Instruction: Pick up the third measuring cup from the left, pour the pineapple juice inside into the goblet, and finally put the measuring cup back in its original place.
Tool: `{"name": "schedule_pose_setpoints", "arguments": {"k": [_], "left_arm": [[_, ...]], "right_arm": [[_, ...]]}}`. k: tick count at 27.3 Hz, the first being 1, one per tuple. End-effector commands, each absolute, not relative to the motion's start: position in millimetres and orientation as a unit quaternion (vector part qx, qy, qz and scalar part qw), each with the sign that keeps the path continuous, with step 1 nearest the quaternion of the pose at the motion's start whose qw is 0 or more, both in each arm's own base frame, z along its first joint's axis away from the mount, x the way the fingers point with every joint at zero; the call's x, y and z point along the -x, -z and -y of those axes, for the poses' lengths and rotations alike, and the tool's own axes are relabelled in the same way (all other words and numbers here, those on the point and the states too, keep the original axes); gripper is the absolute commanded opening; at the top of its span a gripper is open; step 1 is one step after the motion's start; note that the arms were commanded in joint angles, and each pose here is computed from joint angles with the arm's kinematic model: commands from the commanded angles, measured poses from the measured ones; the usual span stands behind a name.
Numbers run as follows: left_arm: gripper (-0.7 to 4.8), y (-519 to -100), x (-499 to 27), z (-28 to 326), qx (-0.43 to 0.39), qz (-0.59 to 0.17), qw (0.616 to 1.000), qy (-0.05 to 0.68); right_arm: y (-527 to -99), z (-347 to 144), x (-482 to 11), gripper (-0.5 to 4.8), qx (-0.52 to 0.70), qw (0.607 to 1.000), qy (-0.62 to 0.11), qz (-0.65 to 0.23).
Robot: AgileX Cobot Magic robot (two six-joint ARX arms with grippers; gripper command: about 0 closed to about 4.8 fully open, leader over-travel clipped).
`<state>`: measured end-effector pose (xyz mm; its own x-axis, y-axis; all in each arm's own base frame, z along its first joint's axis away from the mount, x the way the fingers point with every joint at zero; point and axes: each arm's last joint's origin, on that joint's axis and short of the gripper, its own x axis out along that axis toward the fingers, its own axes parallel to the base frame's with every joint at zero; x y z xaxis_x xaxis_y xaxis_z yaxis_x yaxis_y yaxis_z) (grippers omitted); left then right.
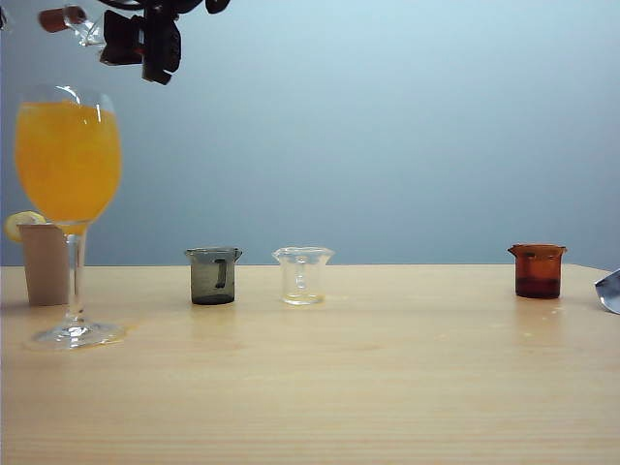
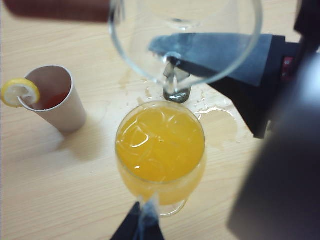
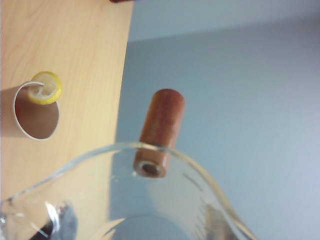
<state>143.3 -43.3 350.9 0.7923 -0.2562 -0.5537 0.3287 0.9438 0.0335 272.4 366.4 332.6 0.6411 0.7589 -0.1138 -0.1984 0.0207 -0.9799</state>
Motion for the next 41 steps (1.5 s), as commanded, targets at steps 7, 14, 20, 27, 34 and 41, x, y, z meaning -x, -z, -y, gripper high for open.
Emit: {"name": "schedule_pose_setpoints", "arguments": {"k": [7,14,20,27,34,41], "left_arm": [[-0.04,-353,-143,43,-0.062,-0.276,0.946,0.156],[-0.04,-353,-143,43,-0.062,-0.276,0.946,0.156],[-0.04,-353,-143,43,-0.062,-0.276,0.946,0.156],[-0.04,-353,-143,43,-0.062,-0.276,0.946,0.156],[-0.04,-353,-143,43,-0.062,-0.276,0.946,0.156],[-0.04,-353,-143,43,-0.062,-0.276,0.946,0.156]], "right_arm": [[-342,-351,-289,2.41,0.361,0.853,-0.360,0.109],[-339,-330,-313,2.40,0.207,0.912,-0.352,0.025],[-338,-296,-340,2.40,0.124,0.933,-0.337,-0.030],[-332,-255,-359,1.98,0.102,0.943,-0.312,-0.063],[-300,-200,-350,1.98,0.071,0.961,-0.256,-0.072],[-245,-164,-332,1.98,0.006,0.975,-0.197,-0.105]]}}
